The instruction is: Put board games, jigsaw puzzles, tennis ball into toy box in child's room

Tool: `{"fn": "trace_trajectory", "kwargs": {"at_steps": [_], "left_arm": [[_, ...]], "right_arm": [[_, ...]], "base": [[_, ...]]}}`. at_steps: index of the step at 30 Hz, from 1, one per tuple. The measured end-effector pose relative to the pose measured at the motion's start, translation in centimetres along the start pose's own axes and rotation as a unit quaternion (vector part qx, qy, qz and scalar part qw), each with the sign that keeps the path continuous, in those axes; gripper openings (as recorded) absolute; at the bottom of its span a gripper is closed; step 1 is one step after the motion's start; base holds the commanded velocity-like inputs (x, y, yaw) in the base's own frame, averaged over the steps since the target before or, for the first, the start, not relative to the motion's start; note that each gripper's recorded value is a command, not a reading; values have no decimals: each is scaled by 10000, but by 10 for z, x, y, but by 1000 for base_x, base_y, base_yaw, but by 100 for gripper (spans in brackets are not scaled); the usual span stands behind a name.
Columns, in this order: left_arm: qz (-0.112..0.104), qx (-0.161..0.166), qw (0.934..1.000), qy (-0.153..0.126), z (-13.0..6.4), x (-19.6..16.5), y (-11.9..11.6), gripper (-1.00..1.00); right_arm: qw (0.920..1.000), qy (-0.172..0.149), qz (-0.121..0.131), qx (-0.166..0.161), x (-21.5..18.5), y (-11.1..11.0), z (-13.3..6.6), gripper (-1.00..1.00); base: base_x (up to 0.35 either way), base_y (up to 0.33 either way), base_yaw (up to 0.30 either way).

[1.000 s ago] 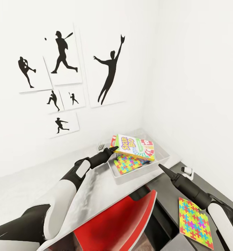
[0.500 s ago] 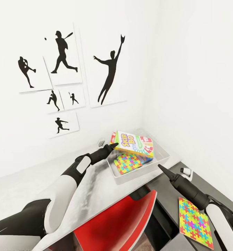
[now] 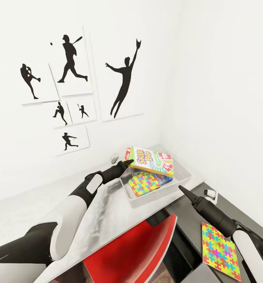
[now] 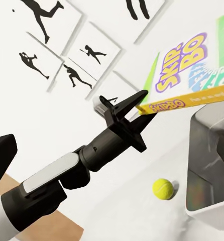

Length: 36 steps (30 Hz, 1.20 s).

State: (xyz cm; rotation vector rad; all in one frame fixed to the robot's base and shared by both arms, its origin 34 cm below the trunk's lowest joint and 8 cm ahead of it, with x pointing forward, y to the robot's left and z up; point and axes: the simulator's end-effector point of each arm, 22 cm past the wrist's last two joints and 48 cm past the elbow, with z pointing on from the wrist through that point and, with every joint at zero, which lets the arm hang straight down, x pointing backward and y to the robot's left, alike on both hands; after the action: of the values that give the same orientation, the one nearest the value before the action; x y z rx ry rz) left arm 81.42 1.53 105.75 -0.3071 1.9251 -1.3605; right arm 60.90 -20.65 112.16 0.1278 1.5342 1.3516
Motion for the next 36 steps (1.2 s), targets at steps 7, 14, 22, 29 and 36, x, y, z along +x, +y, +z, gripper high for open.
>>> {"fn": "trace_trajectory", "kwargs": {"at_steps": [7, 14, 22, 29, 36], "left_arm": [[-78, -196, 9998, -2, -1, -1, 10, -100], [-56, -617, 9981, -28, -2, -6, 27, -100], [-93, -620, 9980, -14, 2, -6, 28, -100], [-42, -584, 9983, -51, 7, -16, 23, -100], [-7, -630, 9980, -1, 11, -23, 21, -100]], "right_arm": [[10000, -4, 2, 8, -1, 0, -1, 100], [10000, 9, 8, 24, -2, -2, -2, 100], [10000, 54, 24, 23, -1, -2, -2, 100], [9993, 221, 273, 95, -12, -2, -14, 100], [9963, 170, 707, 448, -65, -16, -55, 100]], "base": [[0, 0, 0], [0, 0, 31], [0, 0, 110], [0, 0, 115], [0, 0, 102]]}}
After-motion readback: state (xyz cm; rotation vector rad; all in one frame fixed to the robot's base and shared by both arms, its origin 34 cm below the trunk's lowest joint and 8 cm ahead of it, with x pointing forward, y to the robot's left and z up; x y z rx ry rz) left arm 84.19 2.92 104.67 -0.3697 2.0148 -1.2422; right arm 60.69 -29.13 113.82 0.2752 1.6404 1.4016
